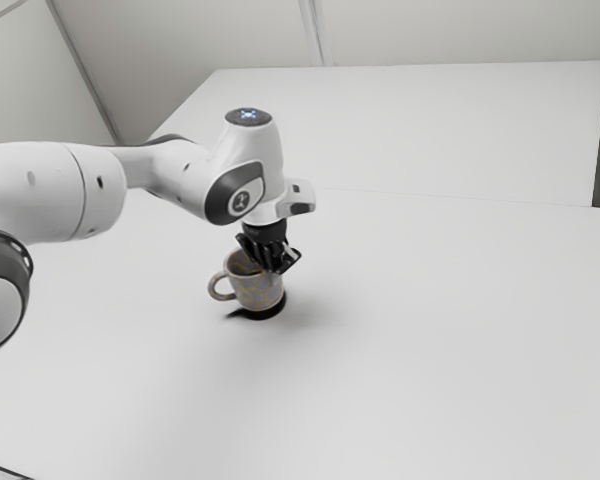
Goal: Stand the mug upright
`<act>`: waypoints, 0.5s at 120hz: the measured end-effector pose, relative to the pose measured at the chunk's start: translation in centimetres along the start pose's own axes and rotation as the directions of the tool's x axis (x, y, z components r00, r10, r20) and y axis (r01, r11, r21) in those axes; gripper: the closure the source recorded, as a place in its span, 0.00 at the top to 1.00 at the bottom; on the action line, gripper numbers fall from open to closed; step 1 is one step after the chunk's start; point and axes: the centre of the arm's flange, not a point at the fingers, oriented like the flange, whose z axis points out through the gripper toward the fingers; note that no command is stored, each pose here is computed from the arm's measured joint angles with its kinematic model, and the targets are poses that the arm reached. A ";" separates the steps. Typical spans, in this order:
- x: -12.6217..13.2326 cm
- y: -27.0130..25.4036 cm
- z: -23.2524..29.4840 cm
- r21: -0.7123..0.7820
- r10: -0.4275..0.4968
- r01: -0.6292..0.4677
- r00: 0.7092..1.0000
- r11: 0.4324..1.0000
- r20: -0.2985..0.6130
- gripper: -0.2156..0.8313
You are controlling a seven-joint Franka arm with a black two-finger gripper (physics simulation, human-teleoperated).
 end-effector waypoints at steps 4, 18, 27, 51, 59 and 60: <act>0.1 0.1 0.1 -0.001 -0.013 0.013 1.000 1.000 -0.007 0.05; 0.4 0.2 0.2 -0.005 -0.059 0.058 0.998 0.998 -0.027 0.05; 0.6 0.4 0.5 -0.007 -0.084 0.083 0.996 0.996 -0.031 0.05; 0.7 1.5 0.6 -0.018 -0.129 0.129 0.991 0.992 -0.037 0.17; 0.7 1.8 0.4 -0.024 -0.142 0.142 0.989 0.990 -0.040 0.31; 0.7 1.8 0.3 -0.024 -0.144 0.143 0.989 0.989 -0.040 0.33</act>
